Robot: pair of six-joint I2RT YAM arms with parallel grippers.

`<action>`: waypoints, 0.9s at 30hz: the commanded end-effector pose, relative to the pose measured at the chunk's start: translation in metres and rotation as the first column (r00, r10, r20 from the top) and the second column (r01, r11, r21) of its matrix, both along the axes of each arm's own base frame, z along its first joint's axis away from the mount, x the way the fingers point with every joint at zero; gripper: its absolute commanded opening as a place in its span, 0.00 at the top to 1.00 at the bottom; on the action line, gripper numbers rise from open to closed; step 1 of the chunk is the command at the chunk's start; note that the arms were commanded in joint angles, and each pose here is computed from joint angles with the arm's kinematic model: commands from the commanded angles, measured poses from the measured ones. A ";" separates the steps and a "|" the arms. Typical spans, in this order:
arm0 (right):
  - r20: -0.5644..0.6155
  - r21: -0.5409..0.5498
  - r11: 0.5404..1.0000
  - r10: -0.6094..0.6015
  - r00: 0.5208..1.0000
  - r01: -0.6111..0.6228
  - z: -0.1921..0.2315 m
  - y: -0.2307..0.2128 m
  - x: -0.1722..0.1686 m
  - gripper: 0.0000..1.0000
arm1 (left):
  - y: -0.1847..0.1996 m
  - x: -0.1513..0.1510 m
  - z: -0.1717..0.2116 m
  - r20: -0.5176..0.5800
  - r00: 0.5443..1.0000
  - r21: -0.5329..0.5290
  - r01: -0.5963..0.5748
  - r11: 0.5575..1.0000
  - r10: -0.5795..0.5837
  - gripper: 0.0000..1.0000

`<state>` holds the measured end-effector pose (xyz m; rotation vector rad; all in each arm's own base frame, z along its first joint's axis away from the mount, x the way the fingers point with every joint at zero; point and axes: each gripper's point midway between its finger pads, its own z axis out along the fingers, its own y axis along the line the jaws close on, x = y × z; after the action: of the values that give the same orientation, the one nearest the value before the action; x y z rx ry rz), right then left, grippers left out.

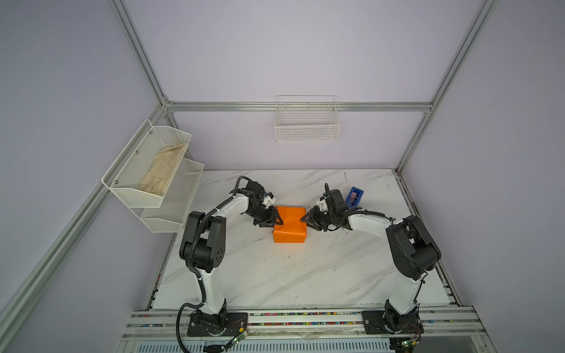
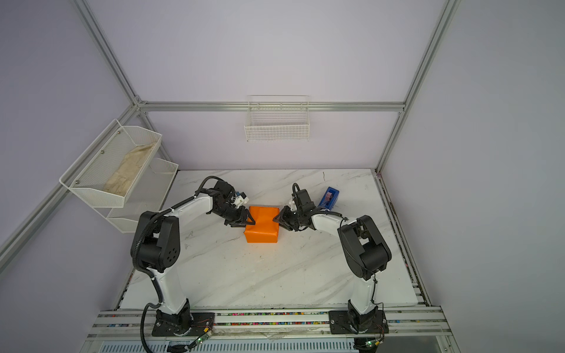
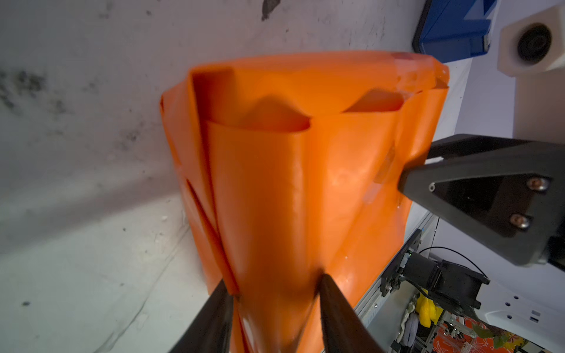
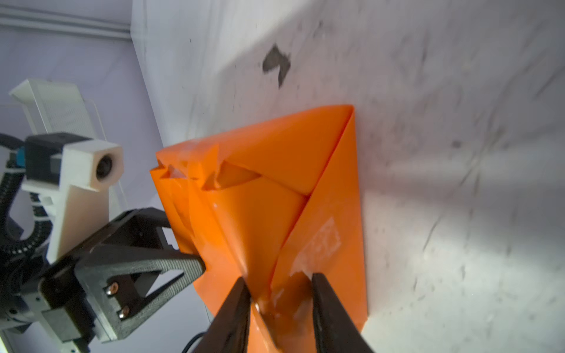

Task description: Wrap the gift box in paper

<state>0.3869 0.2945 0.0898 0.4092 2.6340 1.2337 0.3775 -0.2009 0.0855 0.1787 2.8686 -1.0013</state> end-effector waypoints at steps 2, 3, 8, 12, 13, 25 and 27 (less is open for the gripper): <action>0.022 -0.033 0.999 0.030 0.999 -0.029 -0.011 -0.010 0.026 0.65 | -0.006 0.037 0.015 0.074 0.997 -0.009 -0.019 1.000 0.020 0.56; 0.020 -0.033 0.999 0.038 0.999 -0.038 -0.012 -0.010 0.029 0.65 | -0.007 0.040 0.015 0.075 0.997 -0.009 -0.024 1.000 0.024 0.56; 0.034 -0.027 0.999 0.045 0.998 -0.044 -0.004 -0.011 0.035 0.66 | 0.001 0.051 0.020 0.100 0.994 0.014 -0.057 0.998 0.055 0.55; 0.076 -0.049 0.999 0.005 0.997 -0.001 0.011 -0.031 0.045 0.61 | 0.020 0.056 0.034 0.140 0.985 0.041 -0.108 0.993 0.102 0.50; 0.095 -0.065 0.998 -0.014 0.995 0.020 0.015 -0.041 0.049 0.59 | 0.027 0.057 0.039 0.158 0.981 0.049 -0.125 0.991 0.116 0.49; 0.437 -0.444 0.790 -0.221 0.872 0.423 0.050 -0.213 0.089 0.03 | 0.146 0.074 0.080 0.518 0.770 0.096 -0.486 0.869 0.373 0.00; 0.500 -0.521 0.685 -0.239 0.832 0.510 0.051 -0.245 0.091 0.03 | 0.175 0.072 0.078 0.585 0.701 0.151 -0.589 0.794 0.408 0.00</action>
<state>0.4792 0.0965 0.1510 0.4787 2.2897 0.5399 0.4388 -0.0583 0.1609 -0.1797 2.4491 -0.4807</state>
